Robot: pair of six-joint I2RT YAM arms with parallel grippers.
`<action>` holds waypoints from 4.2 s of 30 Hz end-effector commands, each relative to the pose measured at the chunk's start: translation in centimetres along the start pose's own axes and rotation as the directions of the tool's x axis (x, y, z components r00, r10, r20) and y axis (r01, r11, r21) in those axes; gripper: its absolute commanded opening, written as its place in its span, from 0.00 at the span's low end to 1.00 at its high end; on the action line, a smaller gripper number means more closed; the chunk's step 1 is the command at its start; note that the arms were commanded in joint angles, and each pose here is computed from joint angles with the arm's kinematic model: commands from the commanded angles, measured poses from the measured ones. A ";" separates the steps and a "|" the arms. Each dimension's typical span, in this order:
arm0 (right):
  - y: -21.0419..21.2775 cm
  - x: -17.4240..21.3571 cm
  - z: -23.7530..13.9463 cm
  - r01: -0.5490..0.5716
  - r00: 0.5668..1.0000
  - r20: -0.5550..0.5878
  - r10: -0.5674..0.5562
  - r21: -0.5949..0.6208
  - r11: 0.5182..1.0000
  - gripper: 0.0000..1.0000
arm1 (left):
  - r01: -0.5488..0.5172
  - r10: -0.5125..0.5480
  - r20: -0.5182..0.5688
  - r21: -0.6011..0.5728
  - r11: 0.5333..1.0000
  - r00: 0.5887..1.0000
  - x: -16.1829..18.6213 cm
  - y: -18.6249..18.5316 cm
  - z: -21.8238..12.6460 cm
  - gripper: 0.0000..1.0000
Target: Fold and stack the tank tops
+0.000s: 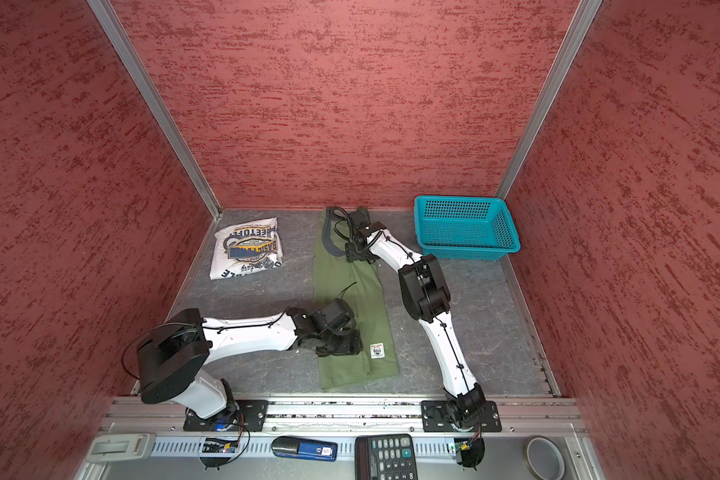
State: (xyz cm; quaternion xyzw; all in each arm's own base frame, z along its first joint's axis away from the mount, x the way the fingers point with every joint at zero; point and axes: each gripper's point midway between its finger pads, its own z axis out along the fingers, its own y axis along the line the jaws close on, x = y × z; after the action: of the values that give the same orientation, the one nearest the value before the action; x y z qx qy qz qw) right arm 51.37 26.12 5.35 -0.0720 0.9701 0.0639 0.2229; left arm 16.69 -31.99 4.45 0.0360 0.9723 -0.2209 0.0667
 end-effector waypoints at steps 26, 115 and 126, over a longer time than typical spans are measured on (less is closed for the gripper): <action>-3.1 31.8 -15.8 -0.420 0.887 -0.286 0.362 -0.175 0.891 0.67 | 0.201 -0.200 -0.078 0.000 0.980 0.977 6.6 6.5 -3.7 0.74; -5.6 16.2 -11.0 -0.298 0.952 -0.025 0.304 -0.278 0.913 0.65 | 0.284 -0.270 0.236 -0.026 0.959 0.934 -11.5 9.3 -6.1 0.74; -5.2 19.6 -10.2 -0.377 0.922 -0.058 0.382 -0.350 0.857 0.64 | 0.308 -0.339 0.236 0.160 0.938 0.911 -8.4 10.1 -4.5 0.74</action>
State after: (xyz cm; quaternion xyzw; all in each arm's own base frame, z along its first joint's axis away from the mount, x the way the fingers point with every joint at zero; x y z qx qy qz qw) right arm 28.72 16.06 3.54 0.0789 0.9536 0.2425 0.1601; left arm 23.50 -19.37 3.39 -0.1523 0.9536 -0.2315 0.1179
